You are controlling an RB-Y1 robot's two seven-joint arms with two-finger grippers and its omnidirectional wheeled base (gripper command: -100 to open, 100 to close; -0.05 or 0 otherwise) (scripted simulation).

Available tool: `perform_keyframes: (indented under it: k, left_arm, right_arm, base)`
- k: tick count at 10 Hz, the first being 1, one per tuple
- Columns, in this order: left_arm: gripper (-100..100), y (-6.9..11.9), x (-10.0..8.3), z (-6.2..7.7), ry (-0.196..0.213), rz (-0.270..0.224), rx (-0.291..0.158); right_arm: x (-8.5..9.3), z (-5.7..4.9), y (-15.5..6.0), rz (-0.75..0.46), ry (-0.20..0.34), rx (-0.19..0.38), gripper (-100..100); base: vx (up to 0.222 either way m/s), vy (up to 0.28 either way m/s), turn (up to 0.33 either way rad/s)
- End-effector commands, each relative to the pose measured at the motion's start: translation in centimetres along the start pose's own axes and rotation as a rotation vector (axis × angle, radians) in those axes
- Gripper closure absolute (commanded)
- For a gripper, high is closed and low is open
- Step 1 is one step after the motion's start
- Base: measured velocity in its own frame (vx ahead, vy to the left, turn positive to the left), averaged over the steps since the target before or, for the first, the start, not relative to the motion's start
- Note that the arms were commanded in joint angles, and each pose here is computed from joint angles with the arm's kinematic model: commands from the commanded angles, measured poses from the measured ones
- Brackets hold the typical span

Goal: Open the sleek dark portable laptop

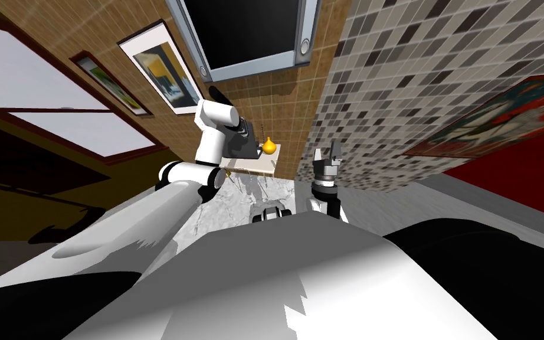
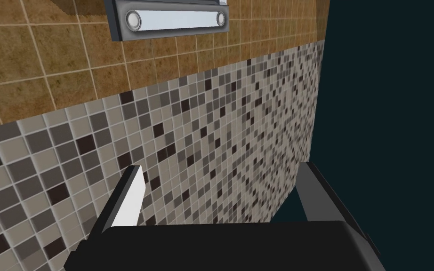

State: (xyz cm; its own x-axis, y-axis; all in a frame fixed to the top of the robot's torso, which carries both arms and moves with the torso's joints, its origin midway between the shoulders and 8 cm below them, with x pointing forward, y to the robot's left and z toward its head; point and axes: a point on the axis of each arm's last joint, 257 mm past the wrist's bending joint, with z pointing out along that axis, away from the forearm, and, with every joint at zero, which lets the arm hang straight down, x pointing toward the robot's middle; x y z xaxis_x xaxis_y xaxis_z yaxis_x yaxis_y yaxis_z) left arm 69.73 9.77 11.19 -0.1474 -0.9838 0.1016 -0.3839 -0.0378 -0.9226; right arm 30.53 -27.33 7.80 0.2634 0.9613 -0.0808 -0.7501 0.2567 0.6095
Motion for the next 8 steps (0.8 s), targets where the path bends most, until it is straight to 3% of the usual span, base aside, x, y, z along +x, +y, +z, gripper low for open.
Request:
perform_keyframes:
  k: [1,3,4,5,8]
  left_arm:
    - [100,-1.3,1.0,-1.6,0.021,0.016,0.03]
    - [100,-2.3,1.7,-2.5,0.035,0.026,0.06]
    - [100,-0.1,0.4,-2.2,0.055,0.016,0.005]
    - [100,0.5,-0.4,-2.4,0.053,-0.004,-0.007]
    - [100,-1.4,1.1,-4.7,0.076,0.025,0.045]
  right_arm:
    - [0.0,0.0,0.0,0.0,0.0,0.0,0]
    - [0.0,0.0,0.0,0.0,0.0,0.0,0]
    - [0.0,0.0,0.0,0.0,0.0,0.0,0]
    - [0.0,0.0,0.0,0.0,0.0,0.0,0]
    - [0.0,0.0,0.0,0.0,0.0,0.0,0]
  base:
    - [-0.005,0.009,-0.008]
    - [-0.009,0.014,-0.002]
    - [0.104,-0.075,0.196]
    - [0.136,-0.129,0.166]
    - [0.024,-0.034,-0.008]
